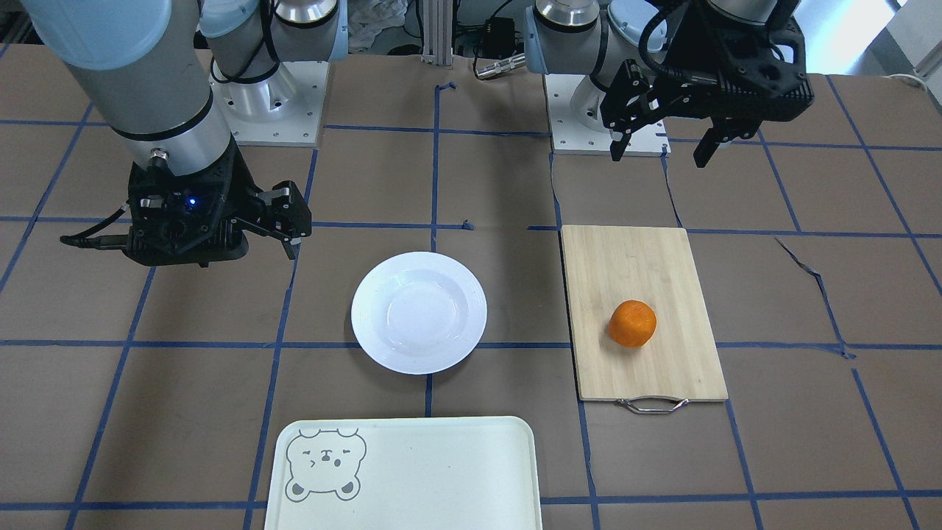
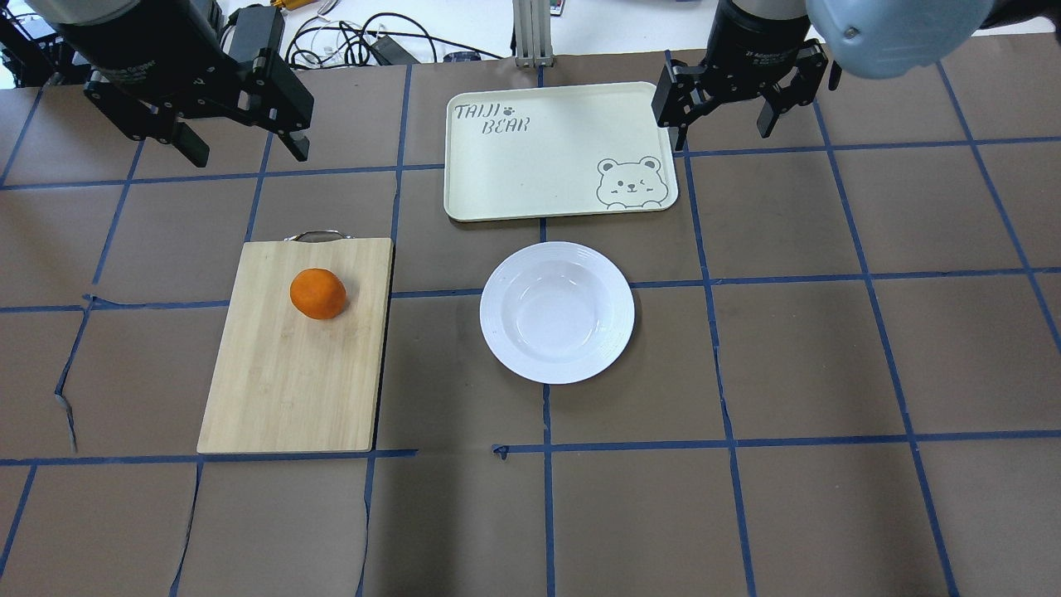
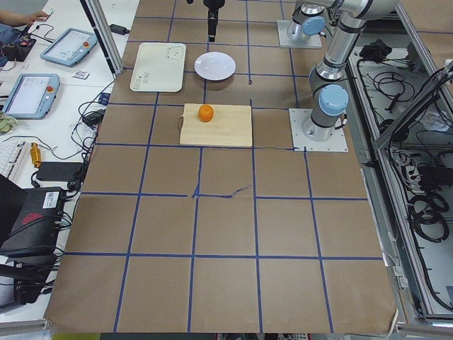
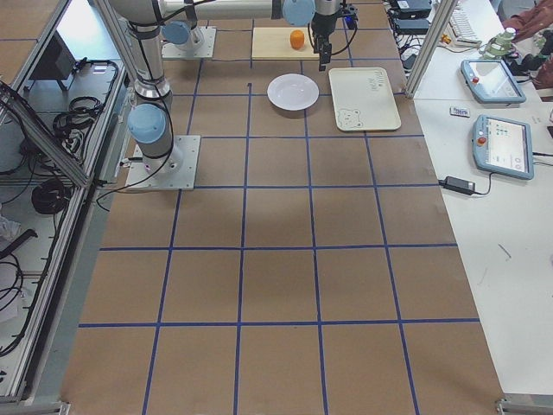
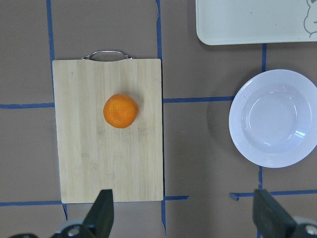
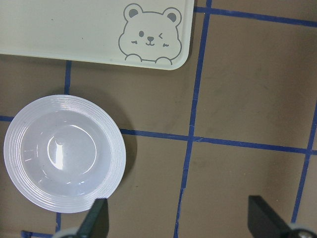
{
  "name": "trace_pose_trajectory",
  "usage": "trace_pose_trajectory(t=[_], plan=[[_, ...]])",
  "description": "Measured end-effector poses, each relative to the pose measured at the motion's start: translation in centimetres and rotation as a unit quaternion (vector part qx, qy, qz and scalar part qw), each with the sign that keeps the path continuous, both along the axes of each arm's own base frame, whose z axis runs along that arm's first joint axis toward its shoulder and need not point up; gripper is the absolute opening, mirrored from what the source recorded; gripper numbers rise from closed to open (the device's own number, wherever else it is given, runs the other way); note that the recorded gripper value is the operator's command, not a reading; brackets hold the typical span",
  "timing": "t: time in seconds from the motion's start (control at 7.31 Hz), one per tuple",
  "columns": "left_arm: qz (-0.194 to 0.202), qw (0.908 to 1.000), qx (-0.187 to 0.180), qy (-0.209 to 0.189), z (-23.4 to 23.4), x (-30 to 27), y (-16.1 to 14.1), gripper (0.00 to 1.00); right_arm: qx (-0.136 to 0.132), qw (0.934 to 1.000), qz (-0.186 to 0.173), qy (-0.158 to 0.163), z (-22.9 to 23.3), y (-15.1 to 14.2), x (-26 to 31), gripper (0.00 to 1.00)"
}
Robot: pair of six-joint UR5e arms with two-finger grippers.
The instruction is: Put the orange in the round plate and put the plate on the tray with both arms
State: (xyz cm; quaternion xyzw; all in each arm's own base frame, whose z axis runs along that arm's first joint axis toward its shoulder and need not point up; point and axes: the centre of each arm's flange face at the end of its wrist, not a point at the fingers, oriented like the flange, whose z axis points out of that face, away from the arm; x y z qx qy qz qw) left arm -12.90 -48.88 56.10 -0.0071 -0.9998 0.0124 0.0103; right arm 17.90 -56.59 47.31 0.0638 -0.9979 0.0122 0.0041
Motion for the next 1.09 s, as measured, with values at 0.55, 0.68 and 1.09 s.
trace_pose_trajectory(t=[0.55, 0.68, 1.09], plan=[[0.000, 1.0000, 0.000, 0.000, 0.0, 0.0, 0.1, 1.00, 0.004, 1.0000, 0.000, 0.001, -0.4, 0.0, -0.3, 1.00], [0.000, 1.0000, 0.000, 0.000, 0.0, 0.0, 0.1, 1.00, 0.004, 1.0000, -0.001, 0.001, -0.4, 0.0, -0.4, 1.00], [0.005, 0.9999, 0.009, 0.001, -1.0, 0.7, -0.7, 1.00, 0.006, 1.0000, -0.002, 0.000, -0.7, -0.2, -0.3, 1.00]])
